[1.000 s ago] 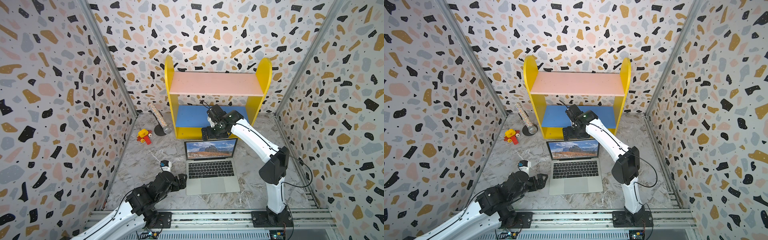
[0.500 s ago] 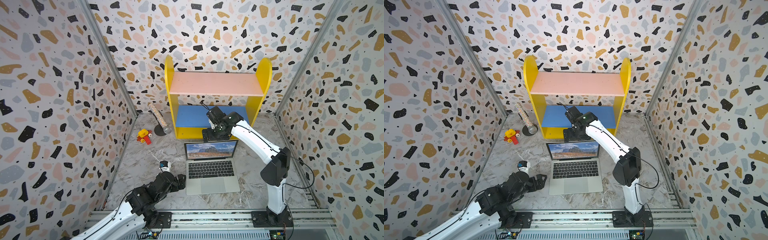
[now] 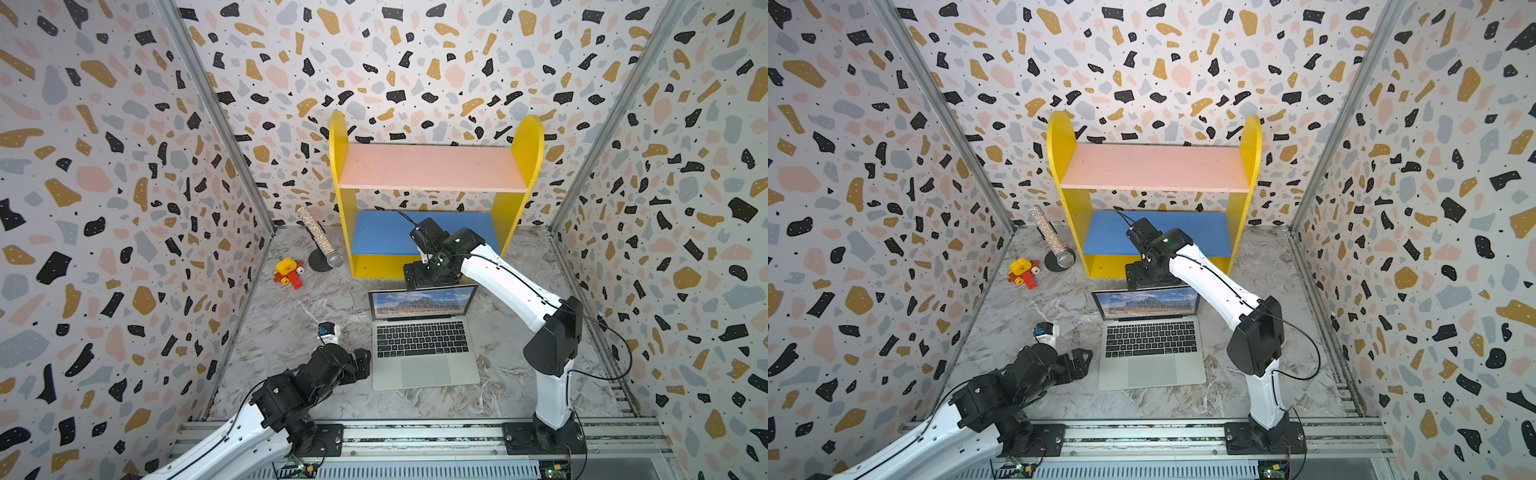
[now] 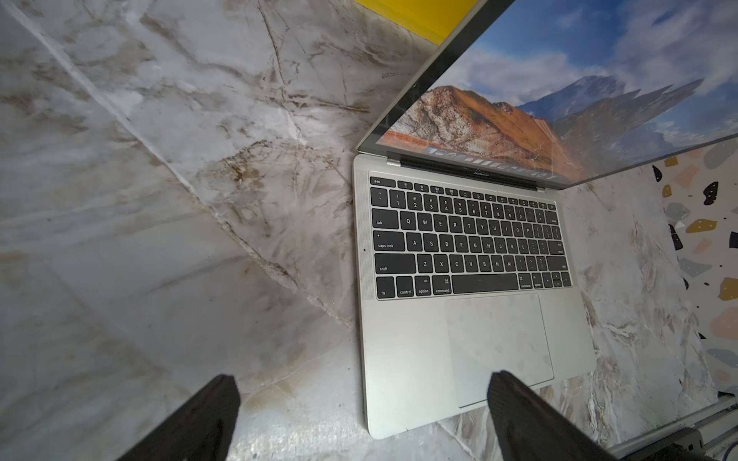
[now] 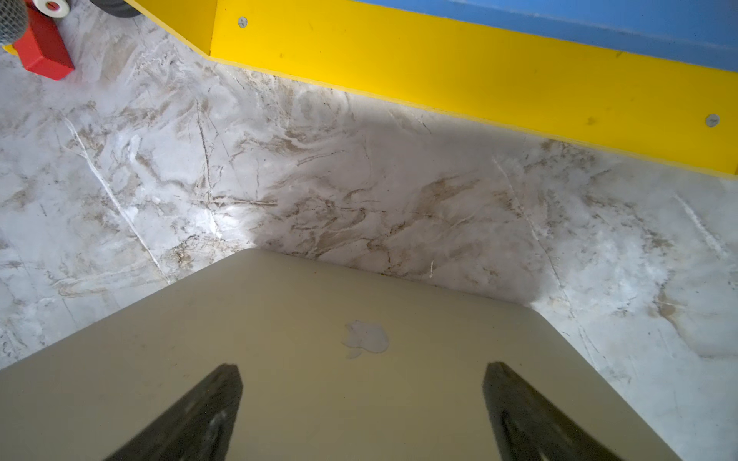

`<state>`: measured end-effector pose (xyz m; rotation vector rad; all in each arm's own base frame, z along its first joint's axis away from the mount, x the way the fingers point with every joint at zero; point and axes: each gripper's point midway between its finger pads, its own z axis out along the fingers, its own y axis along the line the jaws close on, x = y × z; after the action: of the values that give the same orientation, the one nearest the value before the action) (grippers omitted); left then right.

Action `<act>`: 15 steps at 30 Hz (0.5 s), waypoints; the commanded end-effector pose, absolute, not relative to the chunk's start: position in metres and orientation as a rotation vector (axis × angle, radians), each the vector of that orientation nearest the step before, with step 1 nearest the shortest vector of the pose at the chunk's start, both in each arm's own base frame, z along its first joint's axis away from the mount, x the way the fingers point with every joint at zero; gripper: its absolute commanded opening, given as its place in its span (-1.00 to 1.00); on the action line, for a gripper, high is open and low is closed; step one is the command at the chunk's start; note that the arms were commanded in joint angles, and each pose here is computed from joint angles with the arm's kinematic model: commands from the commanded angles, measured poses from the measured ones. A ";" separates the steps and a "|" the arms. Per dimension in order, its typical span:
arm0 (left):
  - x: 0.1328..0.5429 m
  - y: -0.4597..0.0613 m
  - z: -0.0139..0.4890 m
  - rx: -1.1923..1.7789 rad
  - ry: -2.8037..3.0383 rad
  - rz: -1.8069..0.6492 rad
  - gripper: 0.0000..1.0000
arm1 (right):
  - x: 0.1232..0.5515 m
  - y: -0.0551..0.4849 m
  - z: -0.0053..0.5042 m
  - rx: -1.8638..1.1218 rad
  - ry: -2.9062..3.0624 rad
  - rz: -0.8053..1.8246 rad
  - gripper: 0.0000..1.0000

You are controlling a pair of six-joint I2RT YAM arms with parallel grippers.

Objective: Close the laptop lid and set it aside
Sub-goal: Close the lid of the laptop.

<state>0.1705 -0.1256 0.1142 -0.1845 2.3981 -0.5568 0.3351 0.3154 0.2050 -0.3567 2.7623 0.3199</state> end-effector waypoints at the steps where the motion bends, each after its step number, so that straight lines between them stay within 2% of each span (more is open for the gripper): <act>1: 0.174 -0.126 0.130 -0.208 2.357 -0.578 1.00 | 0.306 0.300 0.208 -0.403 2.824 0.250 0.99; 15: 0.174 -0.126 0.129 -0.214 2.360 -0.581 0.99 | 0.295 0.297 0.209 -0.408 2.820 0.226 0.99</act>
<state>0.1711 -0.1243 0.1146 -0.2053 2.3934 -0.5566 0.3217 0.3122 0.2060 -0.3564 2.7621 0.2855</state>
